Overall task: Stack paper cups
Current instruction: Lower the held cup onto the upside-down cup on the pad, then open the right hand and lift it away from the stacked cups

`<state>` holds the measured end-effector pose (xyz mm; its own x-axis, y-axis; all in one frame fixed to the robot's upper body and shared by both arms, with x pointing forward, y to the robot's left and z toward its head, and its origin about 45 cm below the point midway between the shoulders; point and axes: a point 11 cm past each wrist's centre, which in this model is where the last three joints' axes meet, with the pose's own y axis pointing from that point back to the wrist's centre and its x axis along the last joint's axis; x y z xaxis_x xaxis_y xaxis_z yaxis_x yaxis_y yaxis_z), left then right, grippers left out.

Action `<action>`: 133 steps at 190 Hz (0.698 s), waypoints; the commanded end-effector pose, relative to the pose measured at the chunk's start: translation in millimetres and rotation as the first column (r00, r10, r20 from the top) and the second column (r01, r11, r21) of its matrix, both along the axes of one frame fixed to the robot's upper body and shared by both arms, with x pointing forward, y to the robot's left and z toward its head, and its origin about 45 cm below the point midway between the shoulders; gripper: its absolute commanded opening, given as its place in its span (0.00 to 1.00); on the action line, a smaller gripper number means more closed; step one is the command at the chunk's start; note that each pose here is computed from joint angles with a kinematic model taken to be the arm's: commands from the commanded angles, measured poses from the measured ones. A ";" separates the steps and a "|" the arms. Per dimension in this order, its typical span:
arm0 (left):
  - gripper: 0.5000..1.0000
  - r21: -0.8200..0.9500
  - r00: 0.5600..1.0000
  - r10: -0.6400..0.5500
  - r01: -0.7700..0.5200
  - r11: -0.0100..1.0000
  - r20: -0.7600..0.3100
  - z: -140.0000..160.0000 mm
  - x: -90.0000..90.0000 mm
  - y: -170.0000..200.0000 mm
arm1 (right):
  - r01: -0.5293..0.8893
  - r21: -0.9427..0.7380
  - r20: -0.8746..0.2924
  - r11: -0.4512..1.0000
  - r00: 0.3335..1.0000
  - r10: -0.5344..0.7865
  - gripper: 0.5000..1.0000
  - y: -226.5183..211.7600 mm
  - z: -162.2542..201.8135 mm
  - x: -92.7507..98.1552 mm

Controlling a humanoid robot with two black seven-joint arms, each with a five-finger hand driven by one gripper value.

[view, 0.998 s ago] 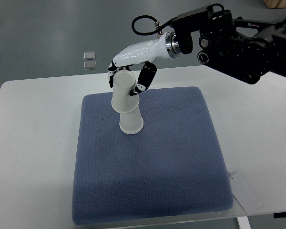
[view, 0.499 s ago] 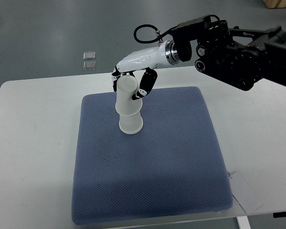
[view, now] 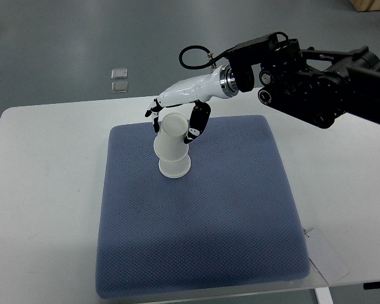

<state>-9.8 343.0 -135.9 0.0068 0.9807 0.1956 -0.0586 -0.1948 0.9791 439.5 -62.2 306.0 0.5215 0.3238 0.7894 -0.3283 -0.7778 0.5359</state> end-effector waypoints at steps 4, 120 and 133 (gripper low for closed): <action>1.00 0.000 1.000 0.000 0.000 1.000 0.000 0.0 0.0 0.0 | 0.002 -0.005 -0.003 1.000 1.000 -0.002 0.81 -1.6 1.6 0.6; 1.00 0.000 1.000 0.000 0.000 1.000 0.000 0.0 0.0 0.0 | 0.238 0.151 -0.009 0.959 0.971 -0.239 0.81 -78.4 49.0 43.2; 1.00 0.000 1.000 0.000 0.000 1.000 0.000 0.0 0.0 0.0 | 0.345 0.238 -0.109 0.908 0.938 -0.328 0.81 -107.4 48.9 51.8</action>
